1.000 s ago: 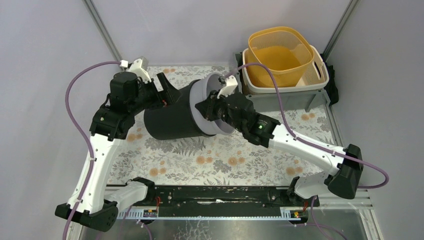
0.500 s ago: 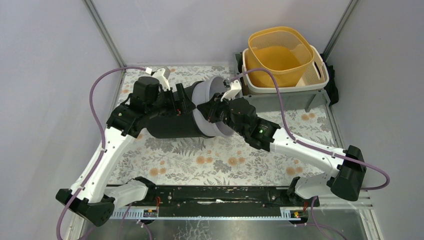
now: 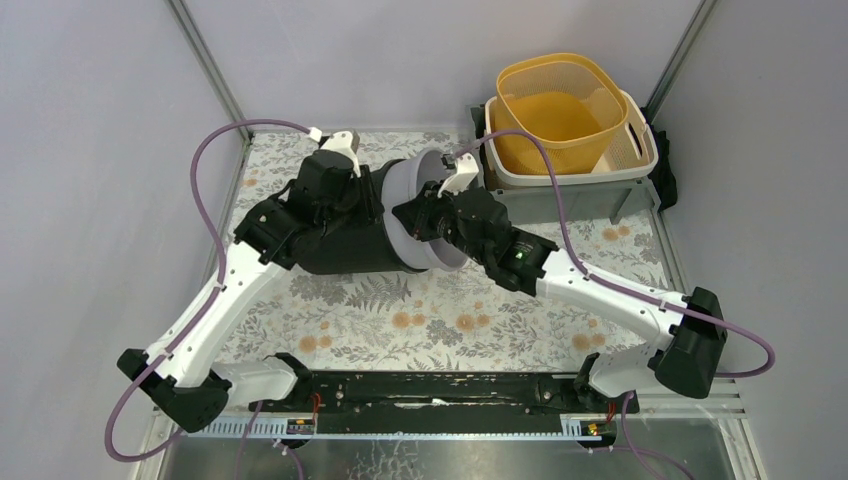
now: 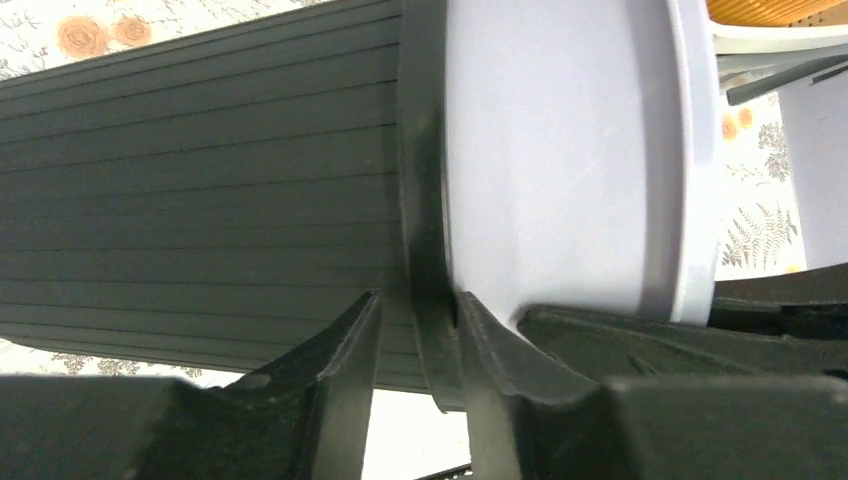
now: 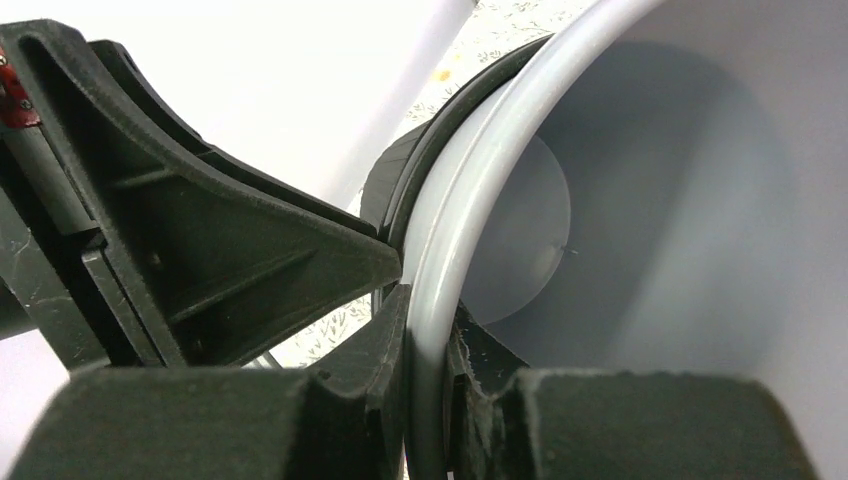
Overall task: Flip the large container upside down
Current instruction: Pick up the container from the container.
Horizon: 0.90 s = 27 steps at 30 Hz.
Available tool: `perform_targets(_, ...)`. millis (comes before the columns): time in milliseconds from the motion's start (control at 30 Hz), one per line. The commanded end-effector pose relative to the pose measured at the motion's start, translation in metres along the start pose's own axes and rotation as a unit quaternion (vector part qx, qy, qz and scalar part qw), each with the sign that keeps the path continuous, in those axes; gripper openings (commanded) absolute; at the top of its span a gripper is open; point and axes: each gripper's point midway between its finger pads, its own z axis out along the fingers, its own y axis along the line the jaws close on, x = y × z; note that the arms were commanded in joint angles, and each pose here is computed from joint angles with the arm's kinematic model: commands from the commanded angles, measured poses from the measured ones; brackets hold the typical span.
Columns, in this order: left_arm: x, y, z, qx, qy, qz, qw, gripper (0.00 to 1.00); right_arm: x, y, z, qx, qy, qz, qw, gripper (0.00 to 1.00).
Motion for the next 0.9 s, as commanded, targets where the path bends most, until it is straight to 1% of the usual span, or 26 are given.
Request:
perform_targets(0, -0.008, 0.017, 0.01, -0.067, -0.014, 0.019, 0.997, 0.33, -0.047, 0.05, -0.012, -0.075, -0.04, -0.022, 0.996, 0.0)
perform_targets(133, -0.007, 0.022, 0.017, -0.089, -0.008, 0.027, 0.996, 0.24, -0.061, 0.06, -0.021, -0.089, -0.049, -0.024, 0.994, 0.0)
perform_targets(200, -0.007, 0.024, 0.019, -0.095, -0.008, 0.029, 0.995, 0.23, -0.068, 0.065, -0.026, -0.095, -0.055, -0.025, 0.994, 0.0)
perform_targets(533, 0.001, 0.032, 0.034, -0.119, 0.008, 0.044, 0.992, 0.2, -0.097, 0.082, -0.048, -0.118, -0.079, -0.028, 0.989, 0.0)
perform_targets(867, 0.006, 0.035, 0.03, -0.119, 0.009, 0.044, 0.992, 0.2, -0.125, 0.087, -0.074, -0.122, -0.112, -0.031, 0.986, 0.0)
